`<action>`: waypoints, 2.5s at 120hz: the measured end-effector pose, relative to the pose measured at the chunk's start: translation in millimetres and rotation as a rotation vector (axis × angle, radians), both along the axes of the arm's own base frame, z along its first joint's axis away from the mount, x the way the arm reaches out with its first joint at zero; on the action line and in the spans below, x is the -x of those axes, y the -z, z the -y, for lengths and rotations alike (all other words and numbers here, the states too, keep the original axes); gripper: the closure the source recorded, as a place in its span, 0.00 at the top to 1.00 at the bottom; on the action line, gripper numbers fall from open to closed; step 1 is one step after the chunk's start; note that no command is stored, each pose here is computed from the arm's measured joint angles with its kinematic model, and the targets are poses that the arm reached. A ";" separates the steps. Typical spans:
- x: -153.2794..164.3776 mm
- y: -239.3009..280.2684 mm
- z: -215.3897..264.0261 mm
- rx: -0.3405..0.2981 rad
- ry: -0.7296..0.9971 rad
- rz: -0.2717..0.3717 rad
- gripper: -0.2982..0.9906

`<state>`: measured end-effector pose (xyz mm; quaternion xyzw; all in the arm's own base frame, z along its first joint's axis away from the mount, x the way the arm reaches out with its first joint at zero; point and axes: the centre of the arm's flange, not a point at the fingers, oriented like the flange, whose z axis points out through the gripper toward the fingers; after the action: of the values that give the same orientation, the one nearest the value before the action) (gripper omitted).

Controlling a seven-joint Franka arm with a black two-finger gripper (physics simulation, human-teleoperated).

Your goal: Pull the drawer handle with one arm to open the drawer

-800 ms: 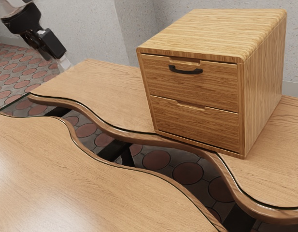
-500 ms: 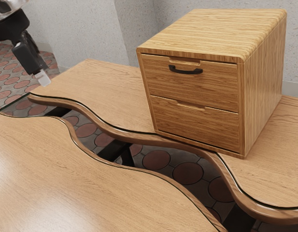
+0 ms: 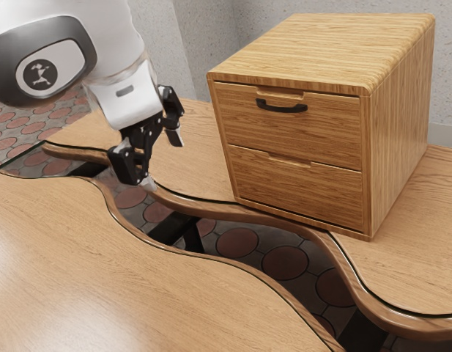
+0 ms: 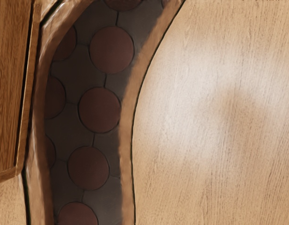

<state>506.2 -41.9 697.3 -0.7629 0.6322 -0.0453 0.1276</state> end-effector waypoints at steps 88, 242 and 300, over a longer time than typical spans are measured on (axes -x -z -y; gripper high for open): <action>-108.8 -2.0 54.2 -0.021 0.216 0.255 0.77; -144.7 -5.5 71.6 0.001 0.327 0.304 0.77; -165.0 16.9 36.7 0.011 0.288 0.275 0.77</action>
<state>671.2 -78.6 680.4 -0.6520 0.7110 -0.1703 0.2009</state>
